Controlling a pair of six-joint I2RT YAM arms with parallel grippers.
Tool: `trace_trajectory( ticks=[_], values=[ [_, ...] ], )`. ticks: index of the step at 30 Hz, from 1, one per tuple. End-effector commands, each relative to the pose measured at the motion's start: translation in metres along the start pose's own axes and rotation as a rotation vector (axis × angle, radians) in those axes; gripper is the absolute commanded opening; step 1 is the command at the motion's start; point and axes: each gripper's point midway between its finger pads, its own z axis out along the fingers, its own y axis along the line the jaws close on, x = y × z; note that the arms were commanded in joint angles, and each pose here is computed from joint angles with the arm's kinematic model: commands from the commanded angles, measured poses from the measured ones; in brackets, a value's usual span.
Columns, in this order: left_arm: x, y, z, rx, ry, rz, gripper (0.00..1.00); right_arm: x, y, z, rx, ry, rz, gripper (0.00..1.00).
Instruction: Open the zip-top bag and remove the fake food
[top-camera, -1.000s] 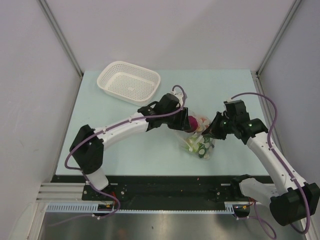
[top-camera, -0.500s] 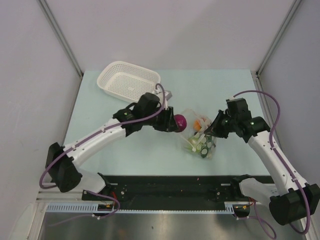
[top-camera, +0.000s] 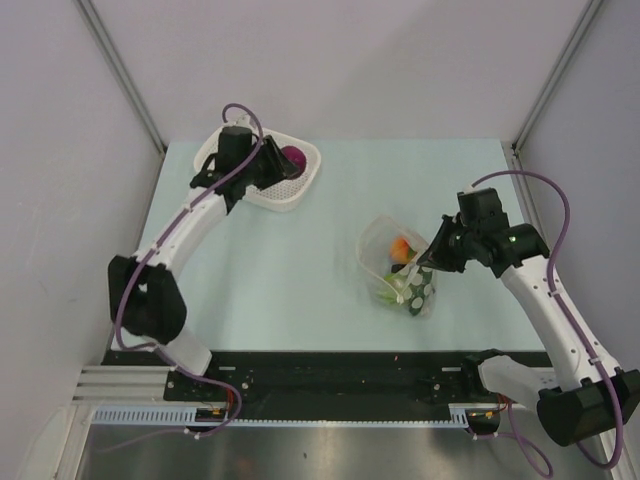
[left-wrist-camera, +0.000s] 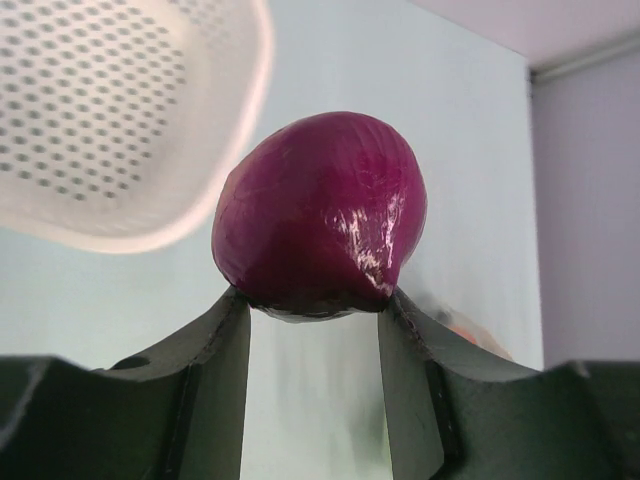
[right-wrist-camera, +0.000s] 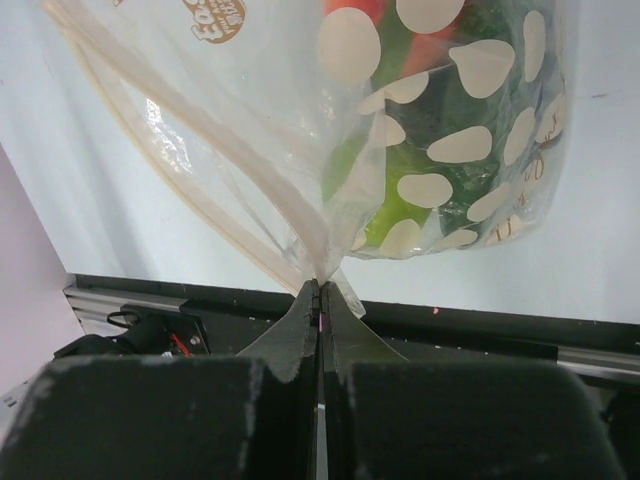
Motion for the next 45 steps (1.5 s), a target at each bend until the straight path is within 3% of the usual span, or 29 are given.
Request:
trace_trajectory(
  ticks=[1, 6, 10, 14, 18, 21, 29, 31, 35, 37, 40, 41, 43, 44, 45],
  values=[
    [-0.026, 0.041, 0.041, -0.147, -0.015, -0.107, 0.0, -0.009, 0.004, -0.009, 0.003, -0.021, -0.016, 0.0],
    [-0.039, 0.072, 0.076, -0.248, -0.028, -0.149, 0.0, -0.013, 0.017, -0.009, -0.028, 0.005, -0.016, 0.0],
    [-0.028, 0.091, 0.09, -0.316, 0.003, -0.164, 0.01, -0.023, 0.019, -0.014, -0.006, -0.006, -0.048, 0.0],
    [-0.011, 0.111, 0.093, -0.375, 0.032, -0.15, 0.08, -0.026, 0.019, -0.014, -0.004, -0.025, -0.029, 0.0],
    [0.001, 0.125, 0.091, -0.406, 0.053, -0.12, 0.37, -0.021, 0.018, -0.012, -0.017, -0.032, 0.025, 0.0],
    [0.001, 0.125, 0.092, -0.397, 0.061, -0.096, 0.51, -0.018, 0.015, -0.011, -0.009, -0.032, 0.053, 0.0],
    [-0.012, 0.111, 0.084, -0.363, 0.067, -0.042, 0.67, -0.019, 0.009, -0.013, -0.008, -0.076, 0.048, 0.0],
    [-0.012, 0.107, 0.075, -0.353, 0.063, -0.038, 0.83, -0.022, 0.012, -0.013, -0.027, -0.092, 0.023, 0.0],
    [-0.006, 0.077, 0.048, -0.278, 0.1, -0.065, 0.78, -0.026, 0.021, -0.011, -0.052, -0.076, 0.01, 0.0],
    [-0.007, 0.049, 0.027, -0.205, 0.052, -0.027, 0.73, -0.028, 0.027, -0.012, -0.072, -0.068, -0.014, 0.0],
    [0.027, 0.003, 0.006, -0.082, 0.112, -0.022, 0.64, -0.032, 0.024, -0.012, -0.061, -0.073, -0.071, 0.0],
    [0.056, -0.013, 0.002, -0.037, 0.174, -0.011, 0.58, -0.033, 0.026, -0.013, -0.072, -0.069, -0.078, 0.0],
    [0.074, -0.051, -0.018, 0.089, 0.188, -0.03, 0.5, -0.03, 0.035, -0.014, -0.112, -0.044, -0.084, 0.0],
    [0.11, -0.063, -0.025, 0.126, 0.245, -0.018, 0.44, -0.029, 0.037, -0.014, -0.126, -0.039, -0.083, 0.0],
    [0.116, -0.08, -0.031, 0.18, 0.235, -0.019, 0.41, -0.028, 0.04, -0.014, -0.144, -0.039, -0.077, 0.0]
  ],
)
